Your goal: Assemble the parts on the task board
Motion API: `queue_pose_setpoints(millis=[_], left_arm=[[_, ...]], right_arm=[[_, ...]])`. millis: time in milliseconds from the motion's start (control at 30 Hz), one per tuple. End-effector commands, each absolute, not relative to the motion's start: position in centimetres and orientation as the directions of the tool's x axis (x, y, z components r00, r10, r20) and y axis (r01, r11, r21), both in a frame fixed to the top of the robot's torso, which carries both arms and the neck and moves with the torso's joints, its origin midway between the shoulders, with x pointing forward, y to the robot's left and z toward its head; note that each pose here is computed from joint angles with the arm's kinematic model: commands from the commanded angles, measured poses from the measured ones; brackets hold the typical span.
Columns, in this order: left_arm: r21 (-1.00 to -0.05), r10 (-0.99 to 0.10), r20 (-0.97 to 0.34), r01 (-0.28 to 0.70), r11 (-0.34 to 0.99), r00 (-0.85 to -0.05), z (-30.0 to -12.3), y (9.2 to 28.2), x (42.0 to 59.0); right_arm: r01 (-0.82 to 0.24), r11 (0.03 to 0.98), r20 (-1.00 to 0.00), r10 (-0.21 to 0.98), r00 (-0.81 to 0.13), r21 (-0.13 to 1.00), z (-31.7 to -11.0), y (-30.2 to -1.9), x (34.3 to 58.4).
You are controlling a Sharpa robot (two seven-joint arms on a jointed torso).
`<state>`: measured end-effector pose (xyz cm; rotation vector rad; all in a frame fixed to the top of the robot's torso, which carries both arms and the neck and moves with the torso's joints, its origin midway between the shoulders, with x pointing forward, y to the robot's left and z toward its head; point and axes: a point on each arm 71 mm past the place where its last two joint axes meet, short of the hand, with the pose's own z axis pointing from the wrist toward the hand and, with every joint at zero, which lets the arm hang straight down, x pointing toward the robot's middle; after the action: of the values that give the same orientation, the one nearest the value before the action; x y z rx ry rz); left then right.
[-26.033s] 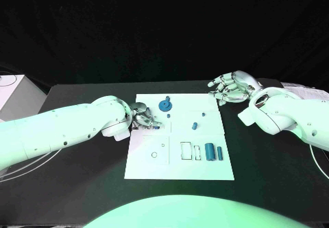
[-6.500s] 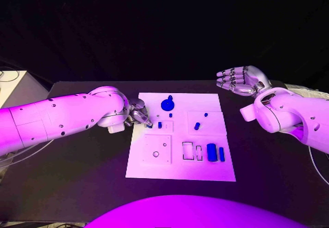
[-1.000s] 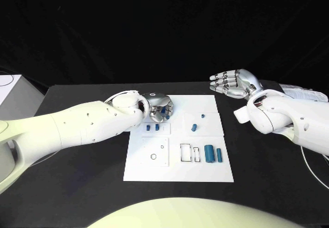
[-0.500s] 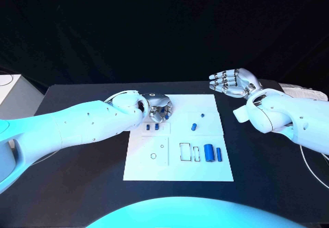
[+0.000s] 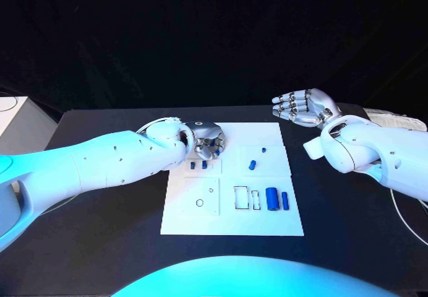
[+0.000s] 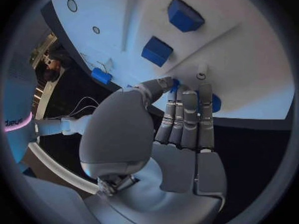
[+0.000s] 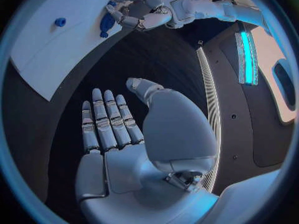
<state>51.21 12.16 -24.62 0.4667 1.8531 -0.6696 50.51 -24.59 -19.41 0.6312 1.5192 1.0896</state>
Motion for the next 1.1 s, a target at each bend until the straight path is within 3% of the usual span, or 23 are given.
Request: queue_pose_setpoints(millis=[33, 767, 1100], left_arm=[[-0.262, 0.000, -0.917, 0.602, 0.754, -0.399, -25.0, 12.0, 50.9], [-0.291, -0.069, -0.928, 0.596, 0.748, -0.367, -24.4, 12.8, 50.8], [-0.358, -0.153, -0.914, 0.573, 0.737, -0.375, -22.2, 14.1, 50.0]], right_arm=[[-0.175, 0.426, -0.458, 0.851, -0.257, 0.888, -19.4, -24.5, 50.5], [-0.174, 0.426, -0.459, 0.851, -0.256, 0.888, -19.3, -24.5, 50.4], [-0.172, 0.428, -0.459, 0.852, -0.252, 0.887, -19.3, -24.8, 50.4]])
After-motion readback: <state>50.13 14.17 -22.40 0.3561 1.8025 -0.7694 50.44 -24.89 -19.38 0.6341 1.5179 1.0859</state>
